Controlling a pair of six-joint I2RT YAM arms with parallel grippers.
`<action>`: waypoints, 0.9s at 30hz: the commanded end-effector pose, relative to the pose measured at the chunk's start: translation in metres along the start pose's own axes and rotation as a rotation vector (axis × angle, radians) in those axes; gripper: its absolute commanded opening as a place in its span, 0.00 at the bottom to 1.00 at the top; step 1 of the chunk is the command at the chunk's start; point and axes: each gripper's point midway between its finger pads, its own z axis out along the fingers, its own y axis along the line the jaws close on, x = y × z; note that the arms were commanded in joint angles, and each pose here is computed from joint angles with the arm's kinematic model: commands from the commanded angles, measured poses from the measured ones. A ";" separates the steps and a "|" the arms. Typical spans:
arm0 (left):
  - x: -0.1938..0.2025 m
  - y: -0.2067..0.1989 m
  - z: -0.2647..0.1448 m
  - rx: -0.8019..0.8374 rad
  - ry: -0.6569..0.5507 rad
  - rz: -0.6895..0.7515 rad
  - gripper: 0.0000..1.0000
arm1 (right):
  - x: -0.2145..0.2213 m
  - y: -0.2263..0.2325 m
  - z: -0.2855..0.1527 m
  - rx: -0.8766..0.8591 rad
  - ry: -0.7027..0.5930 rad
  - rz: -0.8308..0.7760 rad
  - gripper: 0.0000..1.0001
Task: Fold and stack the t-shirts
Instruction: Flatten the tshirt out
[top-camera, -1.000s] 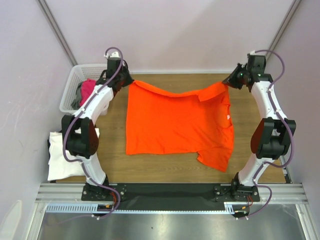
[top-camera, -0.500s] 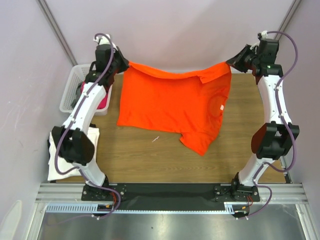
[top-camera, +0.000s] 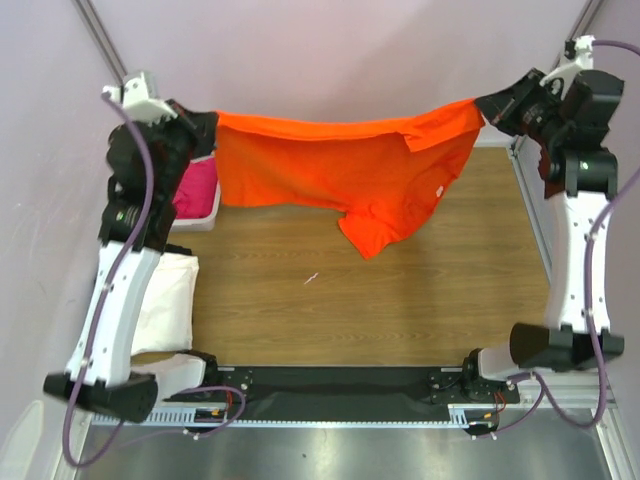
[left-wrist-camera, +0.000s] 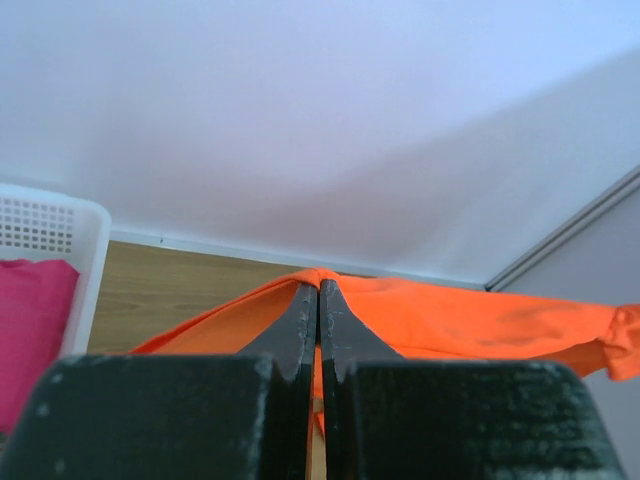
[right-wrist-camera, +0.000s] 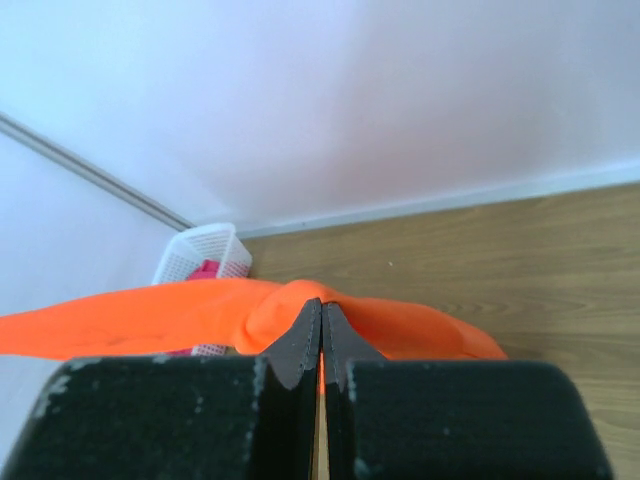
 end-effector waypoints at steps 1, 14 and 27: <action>-0.023 -0.004 -0.041 0.028 -0.084 0.037 0.00 | -0.016 0.042 -0.058 -0.060 -0.091 -0.090 0.00; -0.049 -0.027 -0.209 0.190 -0.237 0.030 0.00 | 0.000 0.121 -0.239 -0.083 -0.305 -0.236 0.00; -0.042 -0.025 -0.303 0.204 -0.220 -0.061 0.00 | 0.022 0.138 -0.321 0.004 -0.324 -0.234 0.00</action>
